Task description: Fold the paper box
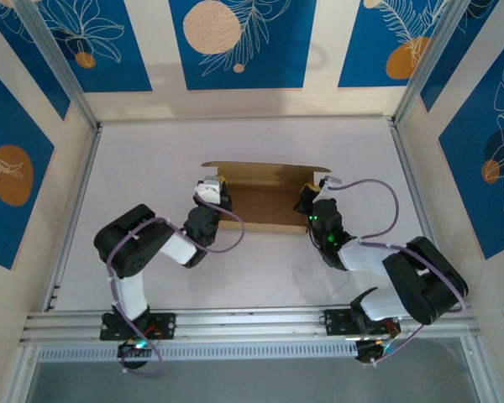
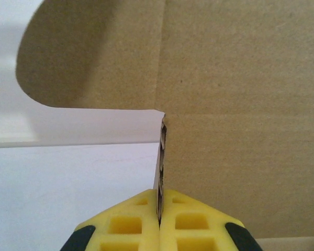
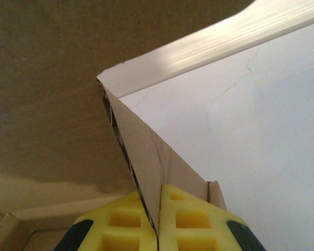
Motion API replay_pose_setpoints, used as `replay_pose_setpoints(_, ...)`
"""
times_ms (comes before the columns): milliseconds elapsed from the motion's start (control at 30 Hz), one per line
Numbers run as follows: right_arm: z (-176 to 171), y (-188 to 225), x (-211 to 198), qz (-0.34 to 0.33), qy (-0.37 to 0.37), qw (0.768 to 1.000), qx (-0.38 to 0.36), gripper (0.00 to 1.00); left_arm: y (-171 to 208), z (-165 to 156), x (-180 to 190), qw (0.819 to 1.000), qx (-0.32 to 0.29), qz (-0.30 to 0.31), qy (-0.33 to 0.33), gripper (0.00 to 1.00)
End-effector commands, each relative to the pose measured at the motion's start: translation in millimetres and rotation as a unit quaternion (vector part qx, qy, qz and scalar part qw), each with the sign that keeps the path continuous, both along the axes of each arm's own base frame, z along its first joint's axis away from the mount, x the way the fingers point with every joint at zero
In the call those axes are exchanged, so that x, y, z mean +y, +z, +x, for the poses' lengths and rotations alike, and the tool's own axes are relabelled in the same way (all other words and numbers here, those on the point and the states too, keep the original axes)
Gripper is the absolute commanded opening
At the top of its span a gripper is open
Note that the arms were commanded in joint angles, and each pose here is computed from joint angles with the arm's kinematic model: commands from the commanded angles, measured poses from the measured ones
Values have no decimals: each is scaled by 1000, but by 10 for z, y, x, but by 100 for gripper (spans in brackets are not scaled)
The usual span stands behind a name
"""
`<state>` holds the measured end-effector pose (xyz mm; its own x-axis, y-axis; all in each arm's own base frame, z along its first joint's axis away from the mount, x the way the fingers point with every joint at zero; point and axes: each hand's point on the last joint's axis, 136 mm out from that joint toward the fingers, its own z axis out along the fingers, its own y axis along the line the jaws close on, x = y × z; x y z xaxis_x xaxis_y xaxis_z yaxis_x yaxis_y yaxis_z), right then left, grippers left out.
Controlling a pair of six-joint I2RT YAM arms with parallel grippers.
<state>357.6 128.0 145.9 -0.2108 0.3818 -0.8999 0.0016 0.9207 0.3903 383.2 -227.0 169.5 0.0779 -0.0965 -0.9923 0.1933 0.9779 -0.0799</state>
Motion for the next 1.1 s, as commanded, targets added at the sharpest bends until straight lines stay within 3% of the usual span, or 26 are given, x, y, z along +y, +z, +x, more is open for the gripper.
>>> replay_pose_setpoints(0, -84, -346, 273, -13, 88, 995, 48, 9, -298, -94, -543, 993, 29, 64, -98, 2)
replay_pose_setpoints(167, 64, -228, 427, -13, 130, 991, 16, 9, -156, 27, -799, 990, 5, 52, -128, 0)
replay_pose_setpoints(400, 40, -232, 490, -16, 150, 988, 27, 15, -351, 48, -734, 993, 33, 34, -112, 0)
replay_pose_setpoints(533, -49, -269, 434, -15, 148, 988, 35, 36, -340, 35, -724, 992, 29, 46, -113, 0)
replay_pose_setpoints(767, -188, 200, 418, -2, 165, 986, 14, 78, -328, 52, -675, 993, 26, 55, -99, 0)
replay_pose_setpoints(1067, -718, 635, 415, 30, 218, 975, 21, 79, -333, 75, -720, 992, 22, 62, -104, 0)
